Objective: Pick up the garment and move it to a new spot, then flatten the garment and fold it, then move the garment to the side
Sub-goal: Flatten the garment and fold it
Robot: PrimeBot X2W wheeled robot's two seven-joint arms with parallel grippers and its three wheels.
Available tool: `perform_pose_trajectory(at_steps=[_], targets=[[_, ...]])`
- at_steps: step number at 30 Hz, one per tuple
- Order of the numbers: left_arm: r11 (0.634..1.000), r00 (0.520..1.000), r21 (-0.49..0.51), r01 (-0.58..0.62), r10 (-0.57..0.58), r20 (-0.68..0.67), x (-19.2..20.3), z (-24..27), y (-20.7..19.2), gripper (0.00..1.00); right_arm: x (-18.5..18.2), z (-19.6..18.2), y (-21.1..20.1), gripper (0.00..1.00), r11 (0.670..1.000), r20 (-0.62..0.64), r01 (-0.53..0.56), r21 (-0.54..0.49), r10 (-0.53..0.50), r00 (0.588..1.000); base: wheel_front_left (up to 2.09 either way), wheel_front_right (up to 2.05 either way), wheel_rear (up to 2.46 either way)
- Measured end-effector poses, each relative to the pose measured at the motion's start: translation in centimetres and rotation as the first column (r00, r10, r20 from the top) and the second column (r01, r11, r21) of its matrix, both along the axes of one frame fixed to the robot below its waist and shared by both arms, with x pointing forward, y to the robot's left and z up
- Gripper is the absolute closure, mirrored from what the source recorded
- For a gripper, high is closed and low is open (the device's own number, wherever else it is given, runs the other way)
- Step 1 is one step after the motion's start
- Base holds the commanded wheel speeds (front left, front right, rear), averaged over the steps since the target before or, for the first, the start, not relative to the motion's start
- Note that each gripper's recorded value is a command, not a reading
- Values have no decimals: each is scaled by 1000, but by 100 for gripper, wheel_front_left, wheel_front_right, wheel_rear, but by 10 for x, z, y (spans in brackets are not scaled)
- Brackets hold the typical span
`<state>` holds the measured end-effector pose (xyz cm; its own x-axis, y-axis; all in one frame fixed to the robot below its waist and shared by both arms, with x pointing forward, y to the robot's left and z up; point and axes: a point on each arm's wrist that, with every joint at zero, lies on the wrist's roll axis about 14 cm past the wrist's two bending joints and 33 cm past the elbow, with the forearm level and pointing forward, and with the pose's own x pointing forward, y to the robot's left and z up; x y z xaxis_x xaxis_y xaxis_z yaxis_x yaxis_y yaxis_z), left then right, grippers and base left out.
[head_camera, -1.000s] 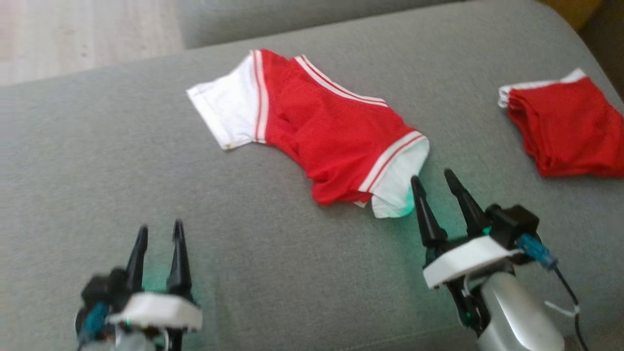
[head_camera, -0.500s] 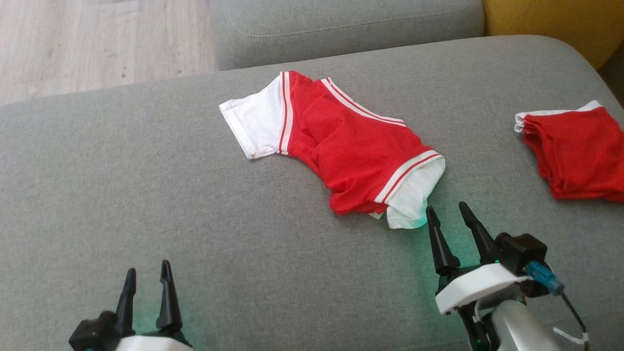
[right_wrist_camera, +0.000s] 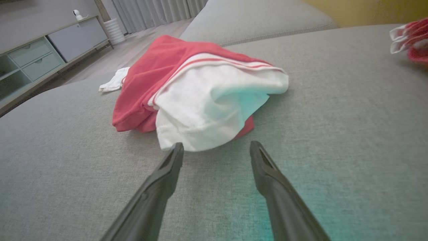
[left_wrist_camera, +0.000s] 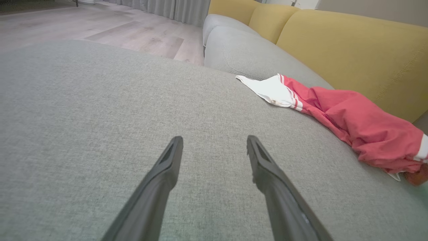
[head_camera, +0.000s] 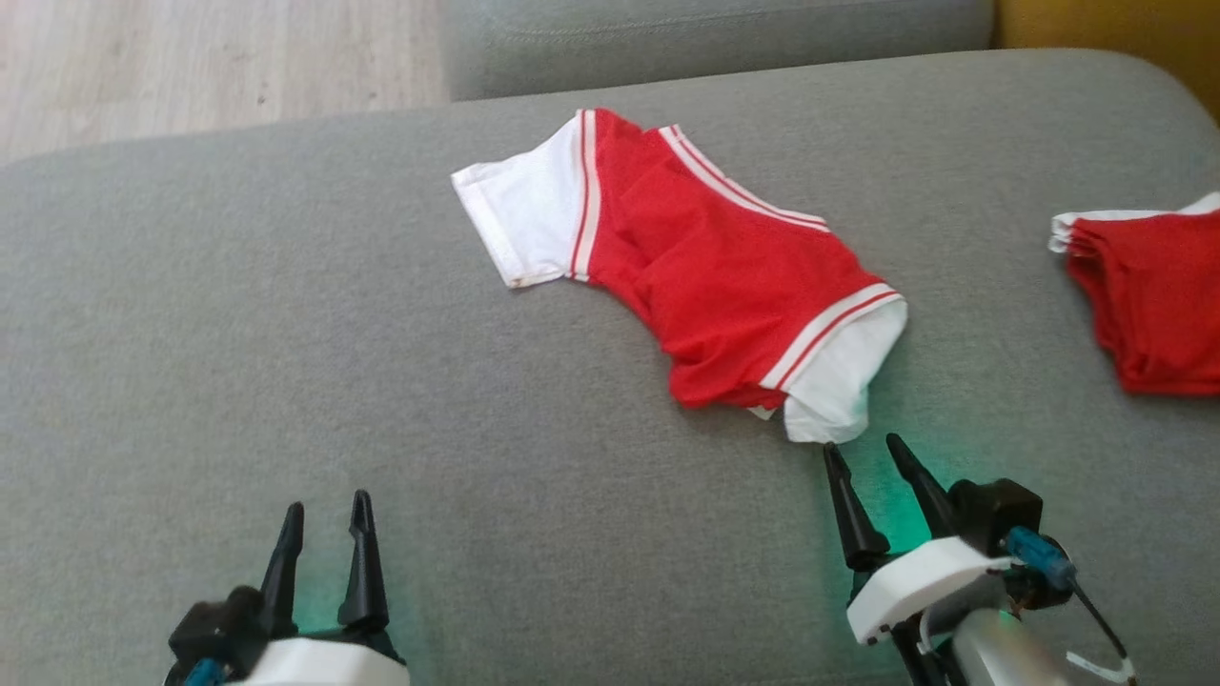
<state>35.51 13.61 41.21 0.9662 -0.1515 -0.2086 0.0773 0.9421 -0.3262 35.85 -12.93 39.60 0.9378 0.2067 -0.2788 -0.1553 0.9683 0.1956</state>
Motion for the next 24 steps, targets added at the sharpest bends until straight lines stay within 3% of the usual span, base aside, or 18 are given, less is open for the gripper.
perform_pose_trajectory(at_steps=[12, 23, 24], targets=[[1000, 999, 4, -28, 28, -37, -3, -11, 9, 0, 19, -3, 22, 0, 998, -13, -53, 39, 54, 998, 0, 0, 0], [1000, 999, -8, -5, 5, -32, -2, -9, 0, 0, 22, 14, 19, 0, 998, 45, -36, 58, 33, 998, 0, 0, 0], [1000, 999, -8, -1, 0, -34, -2, -10, -1, 0, 21, 13, 18, 16, 998, 40, -34, 57, 32, 999, 0, 0, 0]])
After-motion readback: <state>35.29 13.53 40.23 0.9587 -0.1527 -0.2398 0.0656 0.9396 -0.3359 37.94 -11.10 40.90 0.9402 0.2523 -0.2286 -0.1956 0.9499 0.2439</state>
